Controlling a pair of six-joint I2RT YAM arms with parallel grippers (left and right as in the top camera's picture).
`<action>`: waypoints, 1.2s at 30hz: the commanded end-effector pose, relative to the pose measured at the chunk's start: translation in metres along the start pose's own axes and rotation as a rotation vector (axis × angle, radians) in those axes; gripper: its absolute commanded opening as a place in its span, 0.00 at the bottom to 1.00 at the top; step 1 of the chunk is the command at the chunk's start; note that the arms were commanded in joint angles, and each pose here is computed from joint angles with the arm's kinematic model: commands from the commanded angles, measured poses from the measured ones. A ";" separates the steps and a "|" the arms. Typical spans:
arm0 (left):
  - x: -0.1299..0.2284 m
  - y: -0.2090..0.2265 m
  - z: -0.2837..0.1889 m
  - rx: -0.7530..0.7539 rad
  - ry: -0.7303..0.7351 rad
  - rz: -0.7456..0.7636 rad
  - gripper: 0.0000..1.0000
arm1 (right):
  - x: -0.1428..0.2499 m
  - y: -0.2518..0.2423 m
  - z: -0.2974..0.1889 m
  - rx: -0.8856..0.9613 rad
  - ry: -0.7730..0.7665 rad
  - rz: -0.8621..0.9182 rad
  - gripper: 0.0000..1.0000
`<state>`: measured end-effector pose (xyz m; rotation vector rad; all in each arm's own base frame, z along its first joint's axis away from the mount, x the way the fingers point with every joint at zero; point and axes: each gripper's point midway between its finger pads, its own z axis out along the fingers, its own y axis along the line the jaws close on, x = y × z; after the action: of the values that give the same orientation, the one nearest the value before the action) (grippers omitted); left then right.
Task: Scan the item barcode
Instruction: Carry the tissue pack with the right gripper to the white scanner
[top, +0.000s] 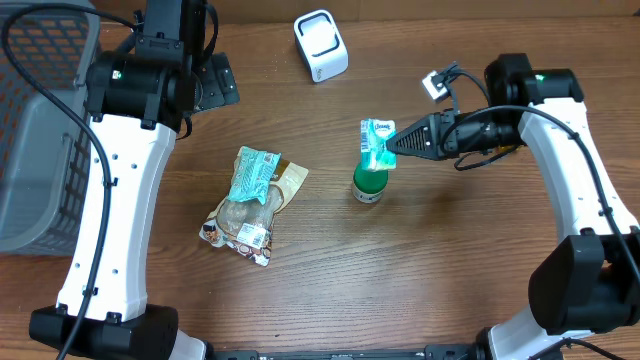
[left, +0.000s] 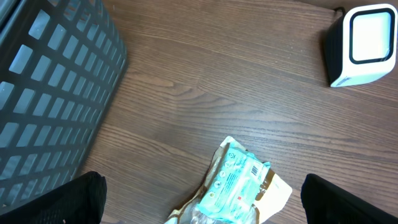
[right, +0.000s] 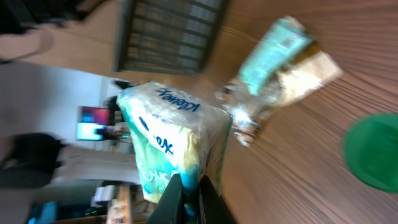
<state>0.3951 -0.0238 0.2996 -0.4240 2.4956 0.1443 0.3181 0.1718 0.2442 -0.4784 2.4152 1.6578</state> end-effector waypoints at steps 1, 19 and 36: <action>-0.008 0.003 -0.014 0.005 -0.044 0.003 1.00 | 0.006 -0.016 0.008 0.209 0.059 0.095 0.04; -0.008 0.003 -0.014 0.005 -0.043 0.003 1.00 | 0.027 -0.048 0.064 0.753 0.172 0.105 0.04; -0.008 0.003 -0.014 0.005 -0.043 0.003 1.00 | -0.033 0.034 0.005 0.872 -0.033 -0.054 0.04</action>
<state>0.3951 -0.0238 0.2996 -0.4240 2.4956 0.1443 0.3275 0.2001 0.2449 -0.3616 2.8544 0.5054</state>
